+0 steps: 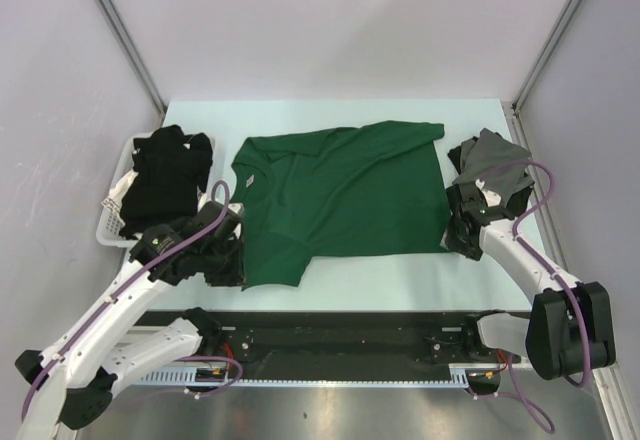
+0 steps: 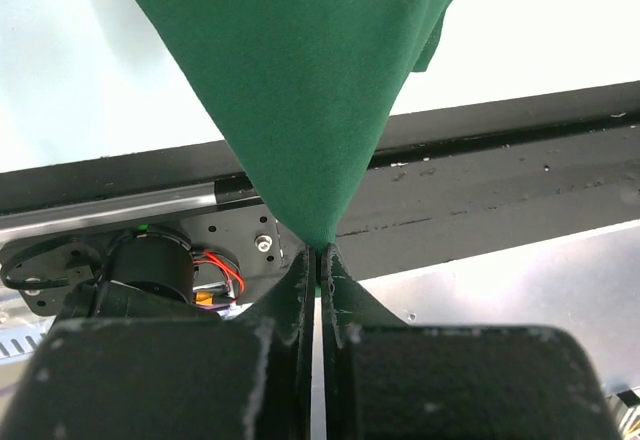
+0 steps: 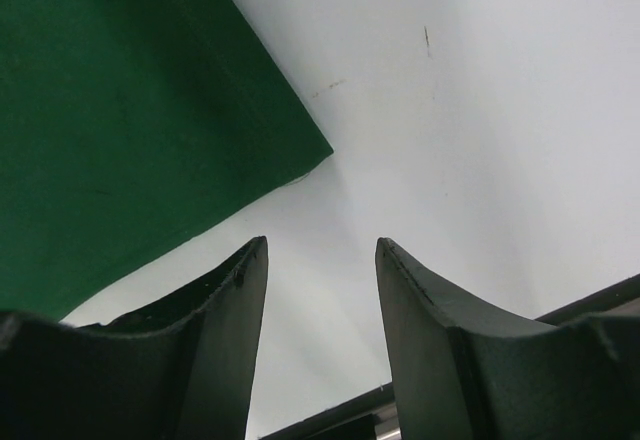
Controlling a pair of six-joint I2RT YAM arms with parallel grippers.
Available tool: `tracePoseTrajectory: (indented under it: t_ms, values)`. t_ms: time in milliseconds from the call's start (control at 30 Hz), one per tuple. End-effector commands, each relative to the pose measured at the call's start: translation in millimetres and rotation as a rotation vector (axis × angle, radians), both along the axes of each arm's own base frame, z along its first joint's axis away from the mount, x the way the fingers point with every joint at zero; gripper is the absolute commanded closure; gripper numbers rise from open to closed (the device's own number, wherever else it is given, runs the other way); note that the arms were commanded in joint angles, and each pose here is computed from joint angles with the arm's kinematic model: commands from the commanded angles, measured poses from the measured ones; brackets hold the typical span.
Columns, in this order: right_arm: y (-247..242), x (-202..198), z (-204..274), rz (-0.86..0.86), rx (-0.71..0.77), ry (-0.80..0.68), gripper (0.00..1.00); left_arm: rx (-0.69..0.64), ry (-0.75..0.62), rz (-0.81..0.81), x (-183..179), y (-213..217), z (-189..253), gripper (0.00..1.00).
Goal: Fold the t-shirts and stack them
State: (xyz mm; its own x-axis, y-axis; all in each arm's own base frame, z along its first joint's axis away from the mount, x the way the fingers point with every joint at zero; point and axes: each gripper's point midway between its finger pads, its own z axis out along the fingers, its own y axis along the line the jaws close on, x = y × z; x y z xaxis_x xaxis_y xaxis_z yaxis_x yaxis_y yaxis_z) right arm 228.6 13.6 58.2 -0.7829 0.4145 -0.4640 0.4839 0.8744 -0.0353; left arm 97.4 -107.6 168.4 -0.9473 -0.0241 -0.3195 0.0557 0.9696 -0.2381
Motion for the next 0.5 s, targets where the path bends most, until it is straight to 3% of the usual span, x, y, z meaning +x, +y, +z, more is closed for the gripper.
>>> tracePoseTrajectory:
  t_ms: [0, 467]
  values:
    - [-1.4, 14.0, 0.3, -0.026, -0.003, -0.056, 0.48, 0.027, 0.082, 0.007, -20.7, 9.9, 6.3, 1.0]
    - [-11.4, 19.3, -10.7, -0.039, -0.063, -0.033, 0.5, 0.035, 0.1, -0.003, -22.7, 10.1, 6.4, 1.0]
